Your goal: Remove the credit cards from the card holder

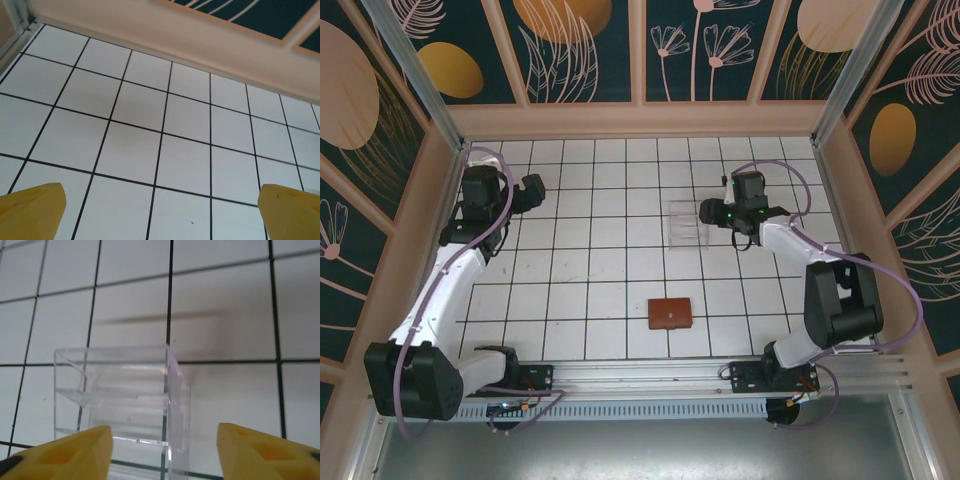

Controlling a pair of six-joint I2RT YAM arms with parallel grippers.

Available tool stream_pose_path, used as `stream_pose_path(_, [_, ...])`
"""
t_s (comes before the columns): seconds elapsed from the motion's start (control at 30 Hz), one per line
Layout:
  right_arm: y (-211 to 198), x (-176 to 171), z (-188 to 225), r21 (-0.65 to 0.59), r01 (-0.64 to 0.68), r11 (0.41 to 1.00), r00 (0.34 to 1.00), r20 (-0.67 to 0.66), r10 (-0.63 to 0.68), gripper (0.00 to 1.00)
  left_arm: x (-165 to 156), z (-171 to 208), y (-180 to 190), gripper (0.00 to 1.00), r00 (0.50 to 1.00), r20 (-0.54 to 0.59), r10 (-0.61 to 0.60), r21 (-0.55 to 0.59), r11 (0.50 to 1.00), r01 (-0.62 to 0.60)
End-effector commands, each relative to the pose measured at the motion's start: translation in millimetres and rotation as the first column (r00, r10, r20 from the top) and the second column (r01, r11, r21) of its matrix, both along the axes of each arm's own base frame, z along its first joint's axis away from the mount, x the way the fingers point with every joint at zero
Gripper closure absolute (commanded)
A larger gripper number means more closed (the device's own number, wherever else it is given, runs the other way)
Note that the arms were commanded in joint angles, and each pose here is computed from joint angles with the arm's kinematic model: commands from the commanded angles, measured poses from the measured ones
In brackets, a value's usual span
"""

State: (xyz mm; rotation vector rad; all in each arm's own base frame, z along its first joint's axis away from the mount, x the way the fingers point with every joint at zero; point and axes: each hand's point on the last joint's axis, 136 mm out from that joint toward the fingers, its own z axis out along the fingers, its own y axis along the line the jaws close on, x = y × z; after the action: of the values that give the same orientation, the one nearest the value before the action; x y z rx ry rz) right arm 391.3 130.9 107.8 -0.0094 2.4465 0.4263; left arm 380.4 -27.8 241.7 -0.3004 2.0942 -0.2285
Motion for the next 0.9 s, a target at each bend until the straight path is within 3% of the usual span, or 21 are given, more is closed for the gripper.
stream_pose_path(0.0, [-0.1,-2.3,-13.1,-0.031,0.026,0.999,0.996,-0.080,-0.029,0.48,-19.1,-22.3,1.9,0.01,0.996,-0.077,-0.042,0.087,0.995,0.049])
stream_pose_path(0.17, [5.3,4.3,-27.7,-0.066,0.025,0.997,0.993,-0.116,-0.032,0.58,-26.5,-42.3,19.4,0.01,0.994,-0.104,0.021,0.180,0.984,-0.002])
stream_pose_path(0.6, [8.5,18.4,-41.4,-0.115,0.040,0.993,0.989,-0.138,-0.056,0.71,-33.2,-14.6,9.7,0.02,1.000,-0.003,0.030,0.036,0.999,-0.030])
stream_pose_path(0.87, [16.1,17.9,-42.4,-0.126,0.038,0.991,0.988,-0.146,-0.056,0.81,-37.1,-5.7,13.9,0.02,0.998,0.034,0.053,0.035,0.998,-0.055])
